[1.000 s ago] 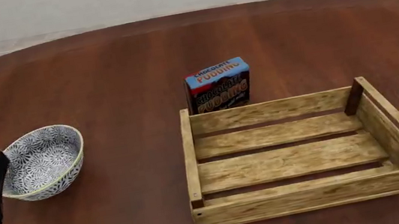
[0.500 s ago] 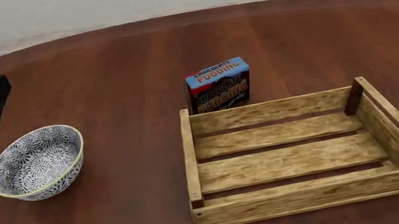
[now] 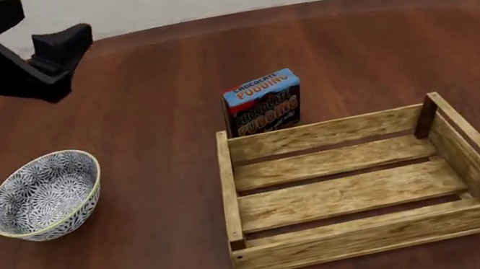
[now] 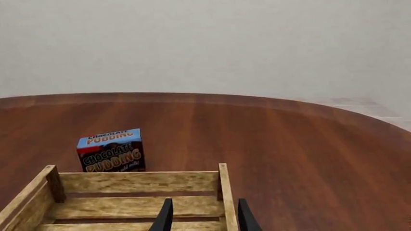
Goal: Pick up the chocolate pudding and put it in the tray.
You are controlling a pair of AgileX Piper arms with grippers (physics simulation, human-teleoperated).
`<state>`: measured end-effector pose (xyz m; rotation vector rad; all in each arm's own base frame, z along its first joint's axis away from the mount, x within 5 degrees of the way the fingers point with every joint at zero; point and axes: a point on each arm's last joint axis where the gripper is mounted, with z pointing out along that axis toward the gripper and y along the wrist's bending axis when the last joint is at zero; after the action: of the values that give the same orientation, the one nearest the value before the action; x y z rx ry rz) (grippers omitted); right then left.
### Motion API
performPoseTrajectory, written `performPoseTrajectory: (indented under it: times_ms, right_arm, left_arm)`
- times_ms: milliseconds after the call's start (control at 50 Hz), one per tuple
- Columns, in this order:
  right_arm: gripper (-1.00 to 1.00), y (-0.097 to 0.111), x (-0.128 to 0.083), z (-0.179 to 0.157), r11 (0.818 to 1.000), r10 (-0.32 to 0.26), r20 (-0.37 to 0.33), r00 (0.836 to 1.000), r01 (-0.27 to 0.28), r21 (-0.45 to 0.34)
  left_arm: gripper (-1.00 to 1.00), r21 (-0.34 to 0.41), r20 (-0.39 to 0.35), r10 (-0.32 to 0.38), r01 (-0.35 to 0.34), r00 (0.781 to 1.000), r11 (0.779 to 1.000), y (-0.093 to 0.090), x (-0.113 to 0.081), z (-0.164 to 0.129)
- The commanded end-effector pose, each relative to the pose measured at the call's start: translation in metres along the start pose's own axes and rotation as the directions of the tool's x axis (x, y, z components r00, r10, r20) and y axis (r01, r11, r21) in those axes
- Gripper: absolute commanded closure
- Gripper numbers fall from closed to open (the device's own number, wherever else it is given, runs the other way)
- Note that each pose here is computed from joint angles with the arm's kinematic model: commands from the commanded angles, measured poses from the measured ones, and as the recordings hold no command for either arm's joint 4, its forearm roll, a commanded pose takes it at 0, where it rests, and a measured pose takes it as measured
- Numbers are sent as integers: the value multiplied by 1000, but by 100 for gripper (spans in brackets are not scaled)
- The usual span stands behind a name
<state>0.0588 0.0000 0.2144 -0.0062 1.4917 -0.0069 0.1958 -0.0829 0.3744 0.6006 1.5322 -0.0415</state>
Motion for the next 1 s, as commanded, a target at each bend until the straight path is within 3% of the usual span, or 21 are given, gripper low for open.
performPoseTrajectory:
  times_ms: [20,380,480,540,700,880,920,1000]
  right_arm:
    - [-100,0,0,0,1000,-5,-1,1000,5,0]
    - [-100,0,0,1,1000,-9,-2,1000,9,3]
    - [-100,0,0,2,1000,-9,-2,1000,9,6]
    - [-100,0,0,2,1000,-9,-2,1000,9,7]
    - [-100,0,0,2,1000,-10,-3,1000,10,7]
    - [-100,0,0,3,1000,-12,-4,1000,12,7]
    - [-100,0,0,2,1000,-14,-4,1000,14,7]
    - [-100,0,0,2,1000,-17,-5,1000,17,7]
  left_arm:
    - [-100,81,-20,51,-49,998,996,-12,-15,36]
    - [-100,80,-62,100,-95,993,992,-7,-21,91]
    - [-100,111,-65,132,-125,989,986,-16,-22,104]
    - [-100,75,-89,116,-110,989,991,-3,-19,117]
    - [-100,123,-88,141,-129,986,984,-19,-18,131]
    - [-100,113,-87,159,-149,984,982,-17,-14,140]
    - [-100,149,-99,175,-159,980,976,-31,-5,154]
    - [-100,157,-104,176,-158,979,975,-33,-6,160]
